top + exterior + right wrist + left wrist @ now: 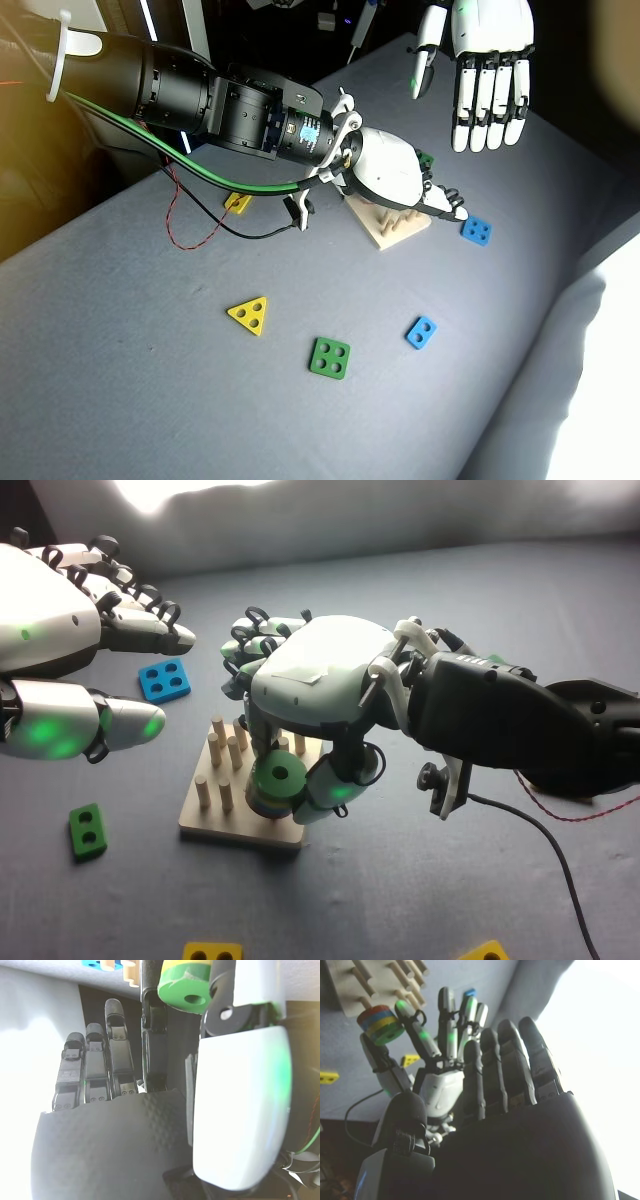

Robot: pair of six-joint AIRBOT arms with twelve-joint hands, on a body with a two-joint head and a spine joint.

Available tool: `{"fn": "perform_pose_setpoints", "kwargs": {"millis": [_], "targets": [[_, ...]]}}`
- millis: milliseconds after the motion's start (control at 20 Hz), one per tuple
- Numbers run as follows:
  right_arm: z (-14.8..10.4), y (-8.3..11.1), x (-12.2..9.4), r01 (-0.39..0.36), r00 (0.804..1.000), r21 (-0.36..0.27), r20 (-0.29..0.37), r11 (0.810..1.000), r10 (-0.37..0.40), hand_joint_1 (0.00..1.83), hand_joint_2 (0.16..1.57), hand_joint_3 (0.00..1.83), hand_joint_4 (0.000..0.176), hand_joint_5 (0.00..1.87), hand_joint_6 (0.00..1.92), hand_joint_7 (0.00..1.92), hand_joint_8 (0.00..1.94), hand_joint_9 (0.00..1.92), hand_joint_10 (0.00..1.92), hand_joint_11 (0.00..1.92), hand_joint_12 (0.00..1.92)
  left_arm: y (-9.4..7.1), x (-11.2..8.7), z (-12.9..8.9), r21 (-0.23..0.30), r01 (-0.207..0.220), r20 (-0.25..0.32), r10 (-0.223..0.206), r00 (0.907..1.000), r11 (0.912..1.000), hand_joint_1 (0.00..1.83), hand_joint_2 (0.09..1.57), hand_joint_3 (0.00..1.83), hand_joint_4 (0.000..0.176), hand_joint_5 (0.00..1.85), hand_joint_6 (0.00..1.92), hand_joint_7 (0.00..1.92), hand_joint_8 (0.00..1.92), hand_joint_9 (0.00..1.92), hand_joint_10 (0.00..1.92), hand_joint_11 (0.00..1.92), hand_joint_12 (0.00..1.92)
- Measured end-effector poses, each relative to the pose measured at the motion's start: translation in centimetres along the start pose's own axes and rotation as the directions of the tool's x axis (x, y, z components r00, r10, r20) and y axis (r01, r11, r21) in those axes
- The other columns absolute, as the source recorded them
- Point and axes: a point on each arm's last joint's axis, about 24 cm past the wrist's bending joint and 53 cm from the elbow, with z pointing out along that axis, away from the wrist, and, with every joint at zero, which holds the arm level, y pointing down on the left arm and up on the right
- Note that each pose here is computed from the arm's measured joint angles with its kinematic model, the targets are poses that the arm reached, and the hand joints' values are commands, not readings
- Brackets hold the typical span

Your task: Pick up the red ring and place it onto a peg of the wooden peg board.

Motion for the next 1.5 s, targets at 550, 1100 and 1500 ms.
{"fn": "perform_pose_setpoints", "kwargs": {"millis": [550, 1100, 1500], "targets": [[-0.1, -0.3, 0.0, 0.022, 1.0, 0.002, 0.0, 1.0, -0.022, 0.23, 0.64, 0.0, 0.169, 0.0, 0.0, 0.0, 0.0, 0.0, 0.0, 0.0, 0.0, 0.0, 0.0, 0.0, 0.0, 0.0, 0.0, 0.0, 1.0, 1.0, 0.0, 1.41, 0.0, 0.0, 0.3, 0.01, 0.33, 0.01, 0.3, 0.01, 0.0, 0.46], [-6.4, -3.6, -2.6, 0.155, 0.985, 0.023, -0.082, 0.988, -0.153, 0.19, 0.68, 0.01, 0.042, 0.0, 0.0, 0.0, 0.0, 0.0, 0.0, 0.0, 0.0, -0.1, 0.1, 0.0, 0.001, 0.007, -0.002, -0.007, 1.0, 1.0, 0.0, 1.41, 0.0, 0.0, 0.3, 0.0, 0.32, 0.0, 0.27, 0.0, 0.0, 0.45], [-11.8, -4.8, -0.9, 0.135, 0.964, 0.033, -0.235, 0.99, -0.123, 0.13, 0.71, 0.01, 0.0, 0.0, 0.0, 0.0, 0.0, 0.0, 0.0, 0.0, 0.0, -0.1, 0.2, 0.0, -0.004, 0.016, -0.005, -0.016, 0.9999, 0.9999, 0.0, 1.42, 0.0, 0.0, 0.32, 0.0, 0.32, 0.01, 0.26, 0.01, 0.0, 0.44]]}}
